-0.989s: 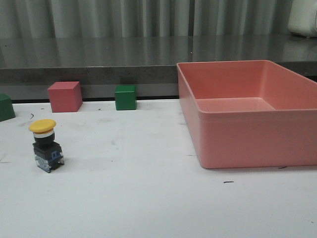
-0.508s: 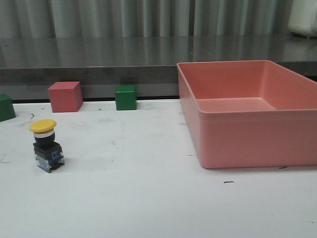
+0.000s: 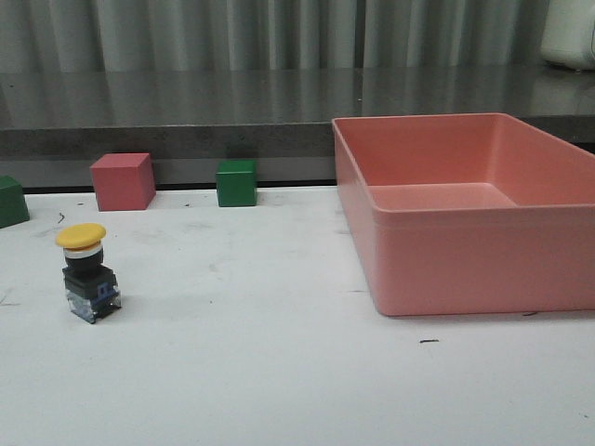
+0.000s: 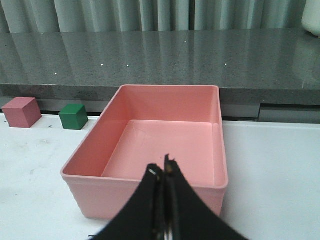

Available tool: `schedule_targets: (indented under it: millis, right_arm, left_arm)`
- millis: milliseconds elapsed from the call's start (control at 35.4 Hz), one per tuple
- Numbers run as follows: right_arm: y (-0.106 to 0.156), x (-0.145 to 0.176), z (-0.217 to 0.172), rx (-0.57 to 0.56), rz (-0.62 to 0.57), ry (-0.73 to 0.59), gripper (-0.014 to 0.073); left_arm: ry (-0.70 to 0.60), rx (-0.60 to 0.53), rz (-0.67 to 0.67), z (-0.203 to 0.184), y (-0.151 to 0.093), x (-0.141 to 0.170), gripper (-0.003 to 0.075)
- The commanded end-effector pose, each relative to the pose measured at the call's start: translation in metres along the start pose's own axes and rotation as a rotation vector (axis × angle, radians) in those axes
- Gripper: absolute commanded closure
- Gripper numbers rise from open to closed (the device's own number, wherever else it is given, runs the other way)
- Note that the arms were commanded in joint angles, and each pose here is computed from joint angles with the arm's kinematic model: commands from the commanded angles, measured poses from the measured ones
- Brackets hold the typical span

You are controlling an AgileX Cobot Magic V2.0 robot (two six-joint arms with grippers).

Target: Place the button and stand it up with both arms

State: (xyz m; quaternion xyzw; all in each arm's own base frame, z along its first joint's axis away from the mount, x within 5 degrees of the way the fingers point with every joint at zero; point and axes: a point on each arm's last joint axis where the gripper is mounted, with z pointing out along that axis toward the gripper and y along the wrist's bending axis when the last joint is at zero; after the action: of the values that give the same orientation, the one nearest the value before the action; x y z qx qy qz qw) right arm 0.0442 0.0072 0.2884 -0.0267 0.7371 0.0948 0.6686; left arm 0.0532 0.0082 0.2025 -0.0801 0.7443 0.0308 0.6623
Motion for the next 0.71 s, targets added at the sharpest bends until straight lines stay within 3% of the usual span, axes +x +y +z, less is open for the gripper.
schedule_targets:
  millis: [0,678]
  right_arm:
    - [0.0009,-0.0147,-0.0016,0.003,-0.023,-0.094,0.0666]
    - [0.0009,-0.0147,-0.0016,0.003,-0.023,-0.094,0.0666]
  left_arm:
    - [-0.132,0.008,-0.026,-0.0016,-0.0004,-0.0073,0.0741]
    - [-0.138,0.088,-0.027,0.0007,-0.0043,-0.0006,0.0741]
